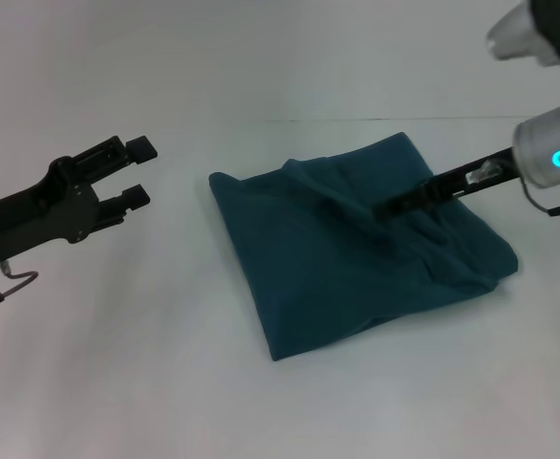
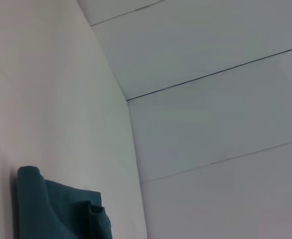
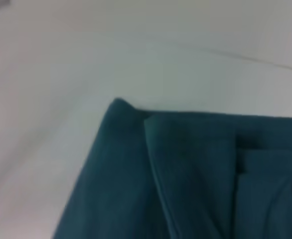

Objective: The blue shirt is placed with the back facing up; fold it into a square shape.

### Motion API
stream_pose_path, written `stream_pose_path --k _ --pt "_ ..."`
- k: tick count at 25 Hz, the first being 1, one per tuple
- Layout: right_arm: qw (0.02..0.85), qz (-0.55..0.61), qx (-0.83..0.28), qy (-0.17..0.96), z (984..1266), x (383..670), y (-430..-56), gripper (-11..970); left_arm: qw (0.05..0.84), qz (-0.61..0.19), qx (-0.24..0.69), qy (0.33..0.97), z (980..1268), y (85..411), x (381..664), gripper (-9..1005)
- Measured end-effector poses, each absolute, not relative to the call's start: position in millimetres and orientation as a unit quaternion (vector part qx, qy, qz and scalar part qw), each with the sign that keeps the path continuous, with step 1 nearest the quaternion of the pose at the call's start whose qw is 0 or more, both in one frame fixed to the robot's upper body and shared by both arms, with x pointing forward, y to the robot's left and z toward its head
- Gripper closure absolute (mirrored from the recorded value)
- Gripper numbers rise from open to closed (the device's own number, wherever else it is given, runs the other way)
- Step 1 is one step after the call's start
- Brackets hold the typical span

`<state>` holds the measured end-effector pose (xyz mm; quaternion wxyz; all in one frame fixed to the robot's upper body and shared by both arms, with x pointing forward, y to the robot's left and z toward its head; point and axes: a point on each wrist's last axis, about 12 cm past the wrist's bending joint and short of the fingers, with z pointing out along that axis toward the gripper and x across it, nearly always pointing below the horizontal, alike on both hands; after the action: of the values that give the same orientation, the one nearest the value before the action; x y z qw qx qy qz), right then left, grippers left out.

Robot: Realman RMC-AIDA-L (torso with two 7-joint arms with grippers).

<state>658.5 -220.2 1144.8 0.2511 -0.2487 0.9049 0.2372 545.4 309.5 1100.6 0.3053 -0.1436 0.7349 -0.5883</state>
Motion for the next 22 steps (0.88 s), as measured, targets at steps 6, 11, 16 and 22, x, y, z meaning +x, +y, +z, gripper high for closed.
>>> stream_pose_path --k 6,11,16,22 --pt "0.248 0.205 -0.273 0.906 1141.7 660.1 -203.6 126 0.305 -0.587 -0.147 0.735 1099.6 308.4 547.1 119" --pt "0.236 0.169 -0.295 0.910 1137.2 658.8 -194.8 127 0.304 -0.588 -0.155 0.733 1097.2 308.2 547.1 119" --pt "0.244 0.101 -0.272 0.925 1133.8 664.0 -195.2 128 0.305 -0.587 -0.161 0.733 1095.5 308.3 547.6 120" --pt "0.285 0.089 -0.178 0.938 1147.6 675.2 -223.9 129 0.306 -0.587 -0.160 0.732 1096.1 307.9 548.4 121"
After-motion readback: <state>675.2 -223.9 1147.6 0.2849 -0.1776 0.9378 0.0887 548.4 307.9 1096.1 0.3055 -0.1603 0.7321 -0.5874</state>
